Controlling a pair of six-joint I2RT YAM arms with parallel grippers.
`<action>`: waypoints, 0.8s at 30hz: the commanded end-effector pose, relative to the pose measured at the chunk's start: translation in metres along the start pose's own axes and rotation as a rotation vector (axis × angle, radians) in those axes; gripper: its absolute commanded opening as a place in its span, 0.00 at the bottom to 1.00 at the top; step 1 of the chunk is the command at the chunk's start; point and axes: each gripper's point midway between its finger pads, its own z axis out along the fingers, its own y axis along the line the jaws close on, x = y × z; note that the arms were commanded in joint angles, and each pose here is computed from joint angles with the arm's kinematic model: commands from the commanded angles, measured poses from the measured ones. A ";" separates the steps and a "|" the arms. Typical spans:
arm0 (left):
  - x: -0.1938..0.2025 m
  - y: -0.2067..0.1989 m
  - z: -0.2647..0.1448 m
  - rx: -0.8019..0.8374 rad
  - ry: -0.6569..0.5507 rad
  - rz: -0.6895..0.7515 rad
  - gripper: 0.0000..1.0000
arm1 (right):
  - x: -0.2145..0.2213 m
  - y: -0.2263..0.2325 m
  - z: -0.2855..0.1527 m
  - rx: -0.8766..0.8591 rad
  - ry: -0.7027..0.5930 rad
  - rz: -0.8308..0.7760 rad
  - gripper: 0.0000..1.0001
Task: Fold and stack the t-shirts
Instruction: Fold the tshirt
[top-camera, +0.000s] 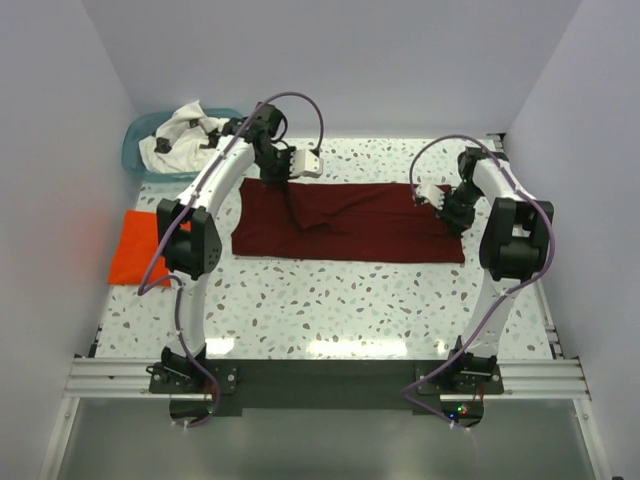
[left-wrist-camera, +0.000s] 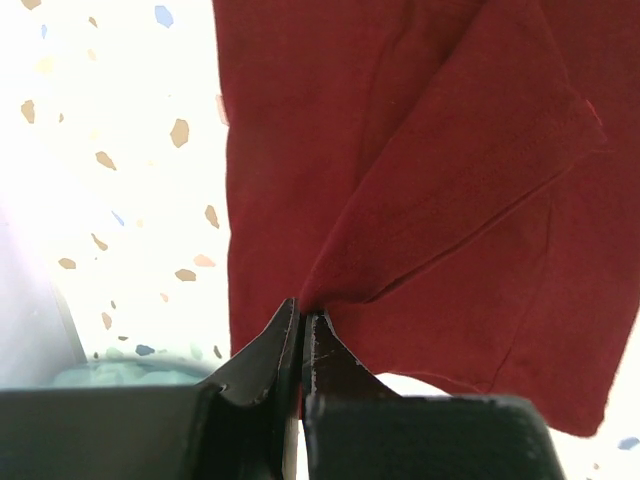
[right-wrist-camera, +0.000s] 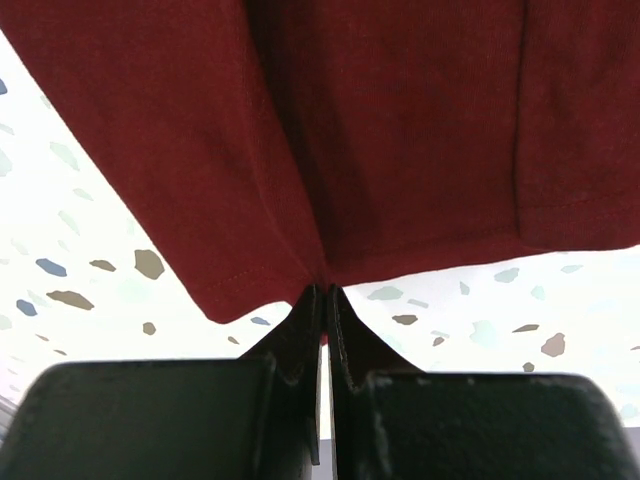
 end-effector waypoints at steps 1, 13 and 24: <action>-0.020 0.030 -0.026 -0.147 -0.079 0.050 0.00 | -0.003 -0.006 -0.008 0.009 -0.024 -0.008 0.00; -0.020 0.038 -0.011 -0.172 -0.107 0.109 0.00 | -0.005 -0.013 -0.008 0.018 -0.037 0.010 0.00; -0.015 0.041 -0.027 -0.189 -0.146 0.117 0.00 | 0.001 -0.007 -0.016 0.025 -0.059 0.008 0.00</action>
